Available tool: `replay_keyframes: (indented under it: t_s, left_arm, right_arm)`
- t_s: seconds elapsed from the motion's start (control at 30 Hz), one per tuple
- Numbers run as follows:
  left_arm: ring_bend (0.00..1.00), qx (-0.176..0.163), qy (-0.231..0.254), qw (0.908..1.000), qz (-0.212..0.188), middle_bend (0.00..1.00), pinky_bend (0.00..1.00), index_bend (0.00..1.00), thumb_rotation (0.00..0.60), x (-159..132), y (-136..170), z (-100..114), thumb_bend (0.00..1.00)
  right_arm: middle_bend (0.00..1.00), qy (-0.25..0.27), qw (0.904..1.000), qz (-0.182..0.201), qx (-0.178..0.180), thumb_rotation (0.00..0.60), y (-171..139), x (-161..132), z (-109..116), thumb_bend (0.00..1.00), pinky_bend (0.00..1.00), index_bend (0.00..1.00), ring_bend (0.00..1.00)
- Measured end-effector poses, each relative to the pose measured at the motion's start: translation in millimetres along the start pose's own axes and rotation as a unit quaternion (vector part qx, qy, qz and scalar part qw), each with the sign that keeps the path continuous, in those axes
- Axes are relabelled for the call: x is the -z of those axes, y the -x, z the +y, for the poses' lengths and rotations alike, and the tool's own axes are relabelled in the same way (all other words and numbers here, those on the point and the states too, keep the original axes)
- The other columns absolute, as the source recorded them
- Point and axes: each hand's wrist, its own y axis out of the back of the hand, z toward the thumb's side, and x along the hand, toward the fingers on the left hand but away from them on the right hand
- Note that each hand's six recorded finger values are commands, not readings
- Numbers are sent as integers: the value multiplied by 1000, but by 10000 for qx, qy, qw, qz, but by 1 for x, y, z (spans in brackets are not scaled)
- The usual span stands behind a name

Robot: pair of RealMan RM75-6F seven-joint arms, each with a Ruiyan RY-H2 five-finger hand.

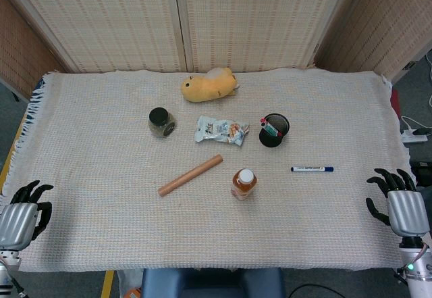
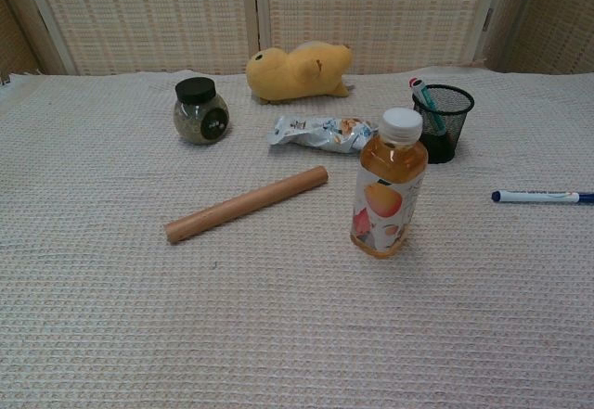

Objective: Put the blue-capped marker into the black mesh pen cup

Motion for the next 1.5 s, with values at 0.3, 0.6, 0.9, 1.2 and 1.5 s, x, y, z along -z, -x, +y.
replay_keyframes:
  t_s: [0.3, 0.6, 0.9, 1.2, 1.5]
  left_arm:
    - [91, -40, -3, 10000, -23, 211, 154, 375, 600, -1, 1, 2, 587]
    - [91, 11, -11, 10000, -2, 211, 154, 375, 600, -1, 0, 1, 585]
    - [91, 67, -15, 10000, 15, 211, 154, 374, 600, -1, 1, -1, 586]
    - [91, 115, 40, 9999, 4, 211, 154, 374, 600, -3, 1, -1, 586]
    - [91, 167, 64, 9998, -37, 211, 154, 375, 600, -5, 2, -2, 586]
  right_arm:
    - [197, 2, 10000, 20, -1, 600, 0, -1, 0, 266, 146, 378, 240]
    - [197, 1, 10000, 12, -14, 600, 0, -1, 0, 266, 146, 382, 240]
    - [197, -31, 9999, 20, -106, 600, 0, -2, -5, 266, 146, 399, 240]
    - [197, -120, 9982, 255, -537, 600, 25, -19, -24, 266, 146, 384, 240]
    - [197, -303, 9892, 581, -1308, 600, 88, -56, -46, 266, 146, 388, 240]
